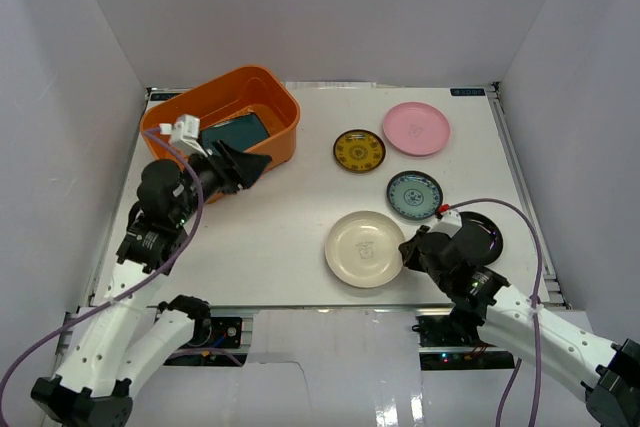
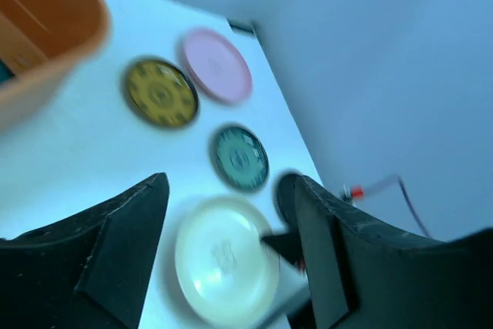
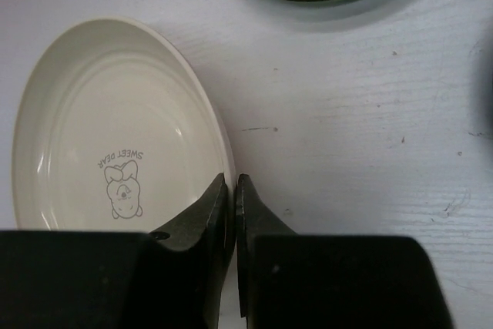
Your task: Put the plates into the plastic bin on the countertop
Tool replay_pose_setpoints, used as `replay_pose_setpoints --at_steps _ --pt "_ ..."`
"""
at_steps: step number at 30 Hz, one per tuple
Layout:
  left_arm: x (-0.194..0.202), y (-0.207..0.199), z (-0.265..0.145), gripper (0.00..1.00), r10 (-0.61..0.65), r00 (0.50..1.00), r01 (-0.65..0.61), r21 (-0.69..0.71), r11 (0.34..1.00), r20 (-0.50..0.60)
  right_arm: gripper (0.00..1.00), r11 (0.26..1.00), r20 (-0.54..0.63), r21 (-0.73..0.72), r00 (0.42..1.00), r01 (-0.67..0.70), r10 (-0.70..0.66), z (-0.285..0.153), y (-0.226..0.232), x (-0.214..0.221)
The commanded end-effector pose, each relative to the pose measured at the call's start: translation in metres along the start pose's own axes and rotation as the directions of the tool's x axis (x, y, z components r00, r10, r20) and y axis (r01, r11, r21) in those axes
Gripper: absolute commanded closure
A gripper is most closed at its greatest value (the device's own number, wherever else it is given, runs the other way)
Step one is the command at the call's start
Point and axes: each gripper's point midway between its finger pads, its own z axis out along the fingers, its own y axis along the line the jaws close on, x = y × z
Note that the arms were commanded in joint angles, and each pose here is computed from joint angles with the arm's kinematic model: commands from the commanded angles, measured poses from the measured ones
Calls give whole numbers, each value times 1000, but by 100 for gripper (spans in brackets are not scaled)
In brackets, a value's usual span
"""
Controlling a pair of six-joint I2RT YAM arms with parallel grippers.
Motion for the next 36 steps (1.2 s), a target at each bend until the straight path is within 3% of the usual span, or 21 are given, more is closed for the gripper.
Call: replay_pose_setpoints --at_steps 1,3,6,9,14,16,17,18,21,22,25,26,29,33,36 --pt "89 -6 -15 25 -16 960 25 30 999 -280 92 993 121 -119 993 12 2 -13 45 -53" --pt "133 2 -13 26 -47 920 50 -3 999 -390 92 993 134 -105 990 47 -32 -13 48 -60" --pt "194 16 -4 25 -13 854 -32 -77 997 -519 92 988 150 -137 988 70 -49 -14 64 -72" --pt "230 28 9 23 4 813 -85 -112 990 -583 92 976 165 -202 985 84 -51 -15 81 -78" --pt "254 30 29 25 6 798 -61 -72 996 -603 92 967 159 -236 985 97 -60 -14 91 -78" --pt "266 41 34 39 3 782 -82 -99 992 -623 92 967 155 -234 986 100 -64 -13 90 -77" --pt "267 44 37 49 4 785 -91 -108 990 -620 92 969 160 -228 985 100 -64 -13 89 -78" --pt "268 50 39 68 7 791 -105 -125 987 -612 92 965 184 -244 982 93 -48 -14 94 -84" --pt "268 55 41 95 8 804 -113 -140 984 -594 92 965 198 -240 979 102 -54 -14 95 -90" --pt "265 54 42 100 11 812 -112 -138 984 -584 92 966 203 -235 977 109 -61 -13 94 -92" --pt "243 49 49 100 44 850 -139 -143 980 -525 87 965 217 -230 973 125 -75 -13 98 -103" --pt "226 38 54 100 61 872 -138 -125 982 -485 68 965 231 -219 968 145 -93 -13 97 -108" --pt "182 37 66 100 92 909 -166 -150 975 -407 43 973 303 -157 946 168 -114 -19 92 -145" --pt "79 31 92 100 34 971 -69 -142 987 -235 39 994 397 -17 913 104 -89 -23 57 -205" --pt "33 40 101 100 10 989 -38 -191 981 -148 39 996 437 88 897 24 -60 -8 20 -245"
